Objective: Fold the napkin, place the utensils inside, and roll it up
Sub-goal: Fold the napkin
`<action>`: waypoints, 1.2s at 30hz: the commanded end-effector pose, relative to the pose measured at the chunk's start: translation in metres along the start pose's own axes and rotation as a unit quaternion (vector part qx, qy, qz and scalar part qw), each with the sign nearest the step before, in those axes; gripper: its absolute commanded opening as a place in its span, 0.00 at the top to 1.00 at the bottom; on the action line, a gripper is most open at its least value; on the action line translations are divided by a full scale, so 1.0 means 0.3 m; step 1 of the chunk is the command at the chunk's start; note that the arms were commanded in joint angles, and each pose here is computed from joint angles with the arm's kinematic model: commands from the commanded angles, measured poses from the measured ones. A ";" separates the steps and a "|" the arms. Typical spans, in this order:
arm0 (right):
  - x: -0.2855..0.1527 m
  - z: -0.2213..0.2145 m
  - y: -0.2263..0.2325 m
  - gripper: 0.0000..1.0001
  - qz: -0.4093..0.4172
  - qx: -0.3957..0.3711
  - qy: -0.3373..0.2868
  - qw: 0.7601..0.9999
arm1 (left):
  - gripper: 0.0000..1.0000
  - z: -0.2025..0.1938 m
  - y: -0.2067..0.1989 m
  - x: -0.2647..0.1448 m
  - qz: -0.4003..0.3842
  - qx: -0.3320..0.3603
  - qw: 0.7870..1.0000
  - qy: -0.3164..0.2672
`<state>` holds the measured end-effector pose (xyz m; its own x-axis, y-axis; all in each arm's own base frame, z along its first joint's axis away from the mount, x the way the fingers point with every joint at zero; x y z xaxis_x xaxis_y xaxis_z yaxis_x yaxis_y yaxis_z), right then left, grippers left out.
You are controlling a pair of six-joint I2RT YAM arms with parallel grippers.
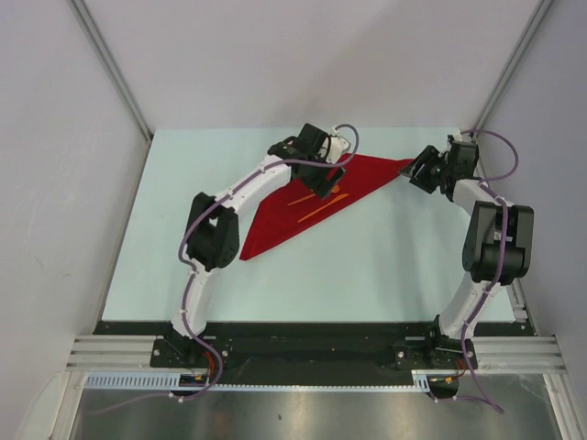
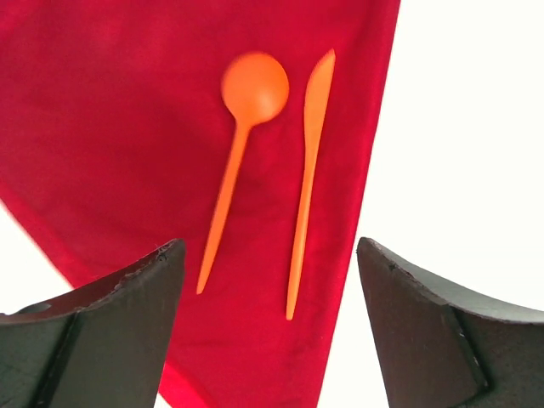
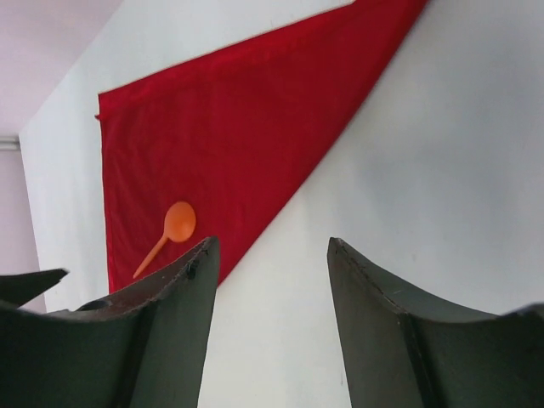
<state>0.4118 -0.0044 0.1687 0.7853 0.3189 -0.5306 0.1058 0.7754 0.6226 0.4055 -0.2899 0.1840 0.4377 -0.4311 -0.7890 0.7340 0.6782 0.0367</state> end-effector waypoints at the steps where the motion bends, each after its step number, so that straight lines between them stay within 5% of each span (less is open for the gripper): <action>1: 0.042 0.082 0.029 0.42 0.028 0.000 -0.037 0.999 | 0.14 0.044 0.106 -0.109 0.039 -0.058 0.996 -0.049; 6: 0.066 0.065 0.022 0.42 0.038 0.008 -0.030 0.999 | 0.14 -0.001 0.191 -0.080 0.028 -0.149 0.986 -0.072; 10: 0.075 0.035 0.026 0.42 0.039 0.009 -0.017 0.999 | 0.14 -0.032 0.251 -0.048 0.006 -0.265 0.959 -0.097; 16: 0.088 0.003 0.055 0.42 0.047 0.003 -0.003 0.999 | 0.13 -0.070 0.226 0.032 -0.051 -0.350 0.928 -0.118; 36: 0.012 0.000 0.115 0.43 0.064 -0.012 -0.005 0.998 | 0.13 -0.218 0.324 0.211 -0.029 -0.447 0.891 -0.073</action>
<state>0.4218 0.0254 0.1620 0.7634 0.4069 -0.5016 0.0468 0.7396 0.6714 0.4659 -0.2158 0.1105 0.5276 -0.5217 -0.6704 0.1133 0.8254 -0.5531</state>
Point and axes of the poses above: each gripper's point midway between its finger pads, its own x axis out along the fingers, its own y axis along the line the jaws close on, z = x × y, the point moved 10 cm from there along -x, back along the fingers, and after that the axes turned 2 degrees about -x, right-handed, at the moved point
